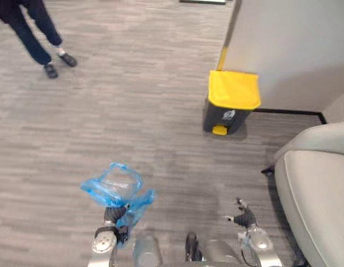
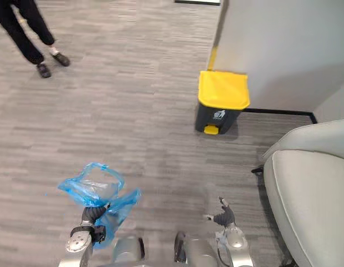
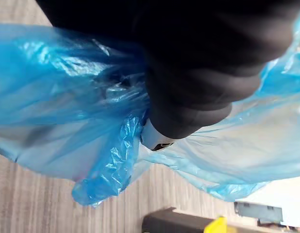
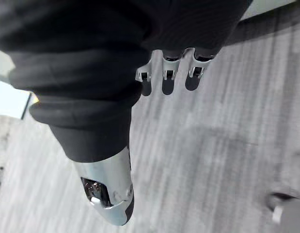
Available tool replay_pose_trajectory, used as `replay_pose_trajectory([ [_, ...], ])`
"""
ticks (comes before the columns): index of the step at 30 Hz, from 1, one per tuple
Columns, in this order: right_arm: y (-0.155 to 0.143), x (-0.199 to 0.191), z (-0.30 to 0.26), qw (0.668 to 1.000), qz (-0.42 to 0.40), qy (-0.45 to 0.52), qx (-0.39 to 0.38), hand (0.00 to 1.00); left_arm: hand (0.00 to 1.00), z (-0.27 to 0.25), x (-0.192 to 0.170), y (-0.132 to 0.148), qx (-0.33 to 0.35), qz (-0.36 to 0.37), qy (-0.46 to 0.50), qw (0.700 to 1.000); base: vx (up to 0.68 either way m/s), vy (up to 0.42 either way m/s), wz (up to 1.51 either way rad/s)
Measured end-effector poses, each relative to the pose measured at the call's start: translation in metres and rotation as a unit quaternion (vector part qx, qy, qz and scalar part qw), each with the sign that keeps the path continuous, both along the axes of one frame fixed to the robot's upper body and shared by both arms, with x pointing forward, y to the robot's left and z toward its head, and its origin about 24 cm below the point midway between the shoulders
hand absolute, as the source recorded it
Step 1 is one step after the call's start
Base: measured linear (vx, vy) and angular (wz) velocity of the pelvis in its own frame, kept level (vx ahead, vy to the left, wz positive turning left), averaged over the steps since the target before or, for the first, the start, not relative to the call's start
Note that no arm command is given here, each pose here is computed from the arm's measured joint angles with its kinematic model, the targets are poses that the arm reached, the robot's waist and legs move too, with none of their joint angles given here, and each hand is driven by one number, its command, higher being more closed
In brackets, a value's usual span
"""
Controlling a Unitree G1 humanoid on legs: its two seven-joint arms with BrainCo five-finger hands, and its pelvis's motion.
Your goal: Gather rubbish on tea table into small bin, then transfer packed bag to large trash can.
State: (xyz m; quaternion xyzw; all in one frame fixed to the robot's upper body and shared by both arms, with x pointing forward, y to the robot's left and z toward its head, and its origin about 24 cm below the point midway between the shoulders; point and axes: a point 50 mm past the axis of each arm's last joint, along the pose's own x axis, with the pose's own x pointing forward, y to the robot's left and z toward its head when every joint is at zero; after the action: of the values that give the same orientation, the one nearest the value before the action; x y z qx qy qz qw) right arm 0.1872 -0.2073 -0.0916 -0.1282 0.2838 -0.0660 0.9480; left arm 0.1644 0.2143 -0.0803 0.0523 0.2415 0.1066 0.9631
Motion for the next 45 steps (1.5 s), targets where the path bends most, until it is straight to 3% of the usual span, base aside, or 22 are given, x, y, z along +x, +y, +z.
replay_pose_trajectory([
  [3,-0.012,-0.005,-0.003,1.0,-0.03,0.011,0.0,0.0,1.0,-0.003,-0.002,-0.006,-0.012,0.004,0.003,1.0,0.56,0.3,-0.88],
  [13,0.011,-0.014,-0.006,1.0,-0.012,0.01,0.021,0.0,1.0,0.006,0.004,-0.006,0.0,-0.011,-0.015,1.0,0.52,0.218,-0.48],
  [18,0.008,-0.016,-0.01,0.999,-0.011,0.024,0.017,0.0,1.0,0.003,0.012,-0.002,0.006,-0.015,-0.009,1.0,0.52,-0.065,0.32],
  [23,-0.008,-0.024,-0.017,0.998,-0.012,0.057,-0.007,0.0,1.0,-0.006,0.009,-0.017,-0.02,-0.004,0.007,1.0,0.57,-0.153,0.38],
  [31,-0.009,-0.014,-0.009,0.999,-0.047,0.025,0.006,0.0,1.0,-0.006,0.014,-0.032,-0.042,-0.005,-0.002,0.999,0.35,0.046,-0.29],
  [45,-0.007,-0.035,-0.023,0.995,-0.079,0.061,0.026,0.0,1.0,-0.012,-0.001,-0.014,-0.023,0.014,0.022,0.999,0.06,0.041,-0.23],
])
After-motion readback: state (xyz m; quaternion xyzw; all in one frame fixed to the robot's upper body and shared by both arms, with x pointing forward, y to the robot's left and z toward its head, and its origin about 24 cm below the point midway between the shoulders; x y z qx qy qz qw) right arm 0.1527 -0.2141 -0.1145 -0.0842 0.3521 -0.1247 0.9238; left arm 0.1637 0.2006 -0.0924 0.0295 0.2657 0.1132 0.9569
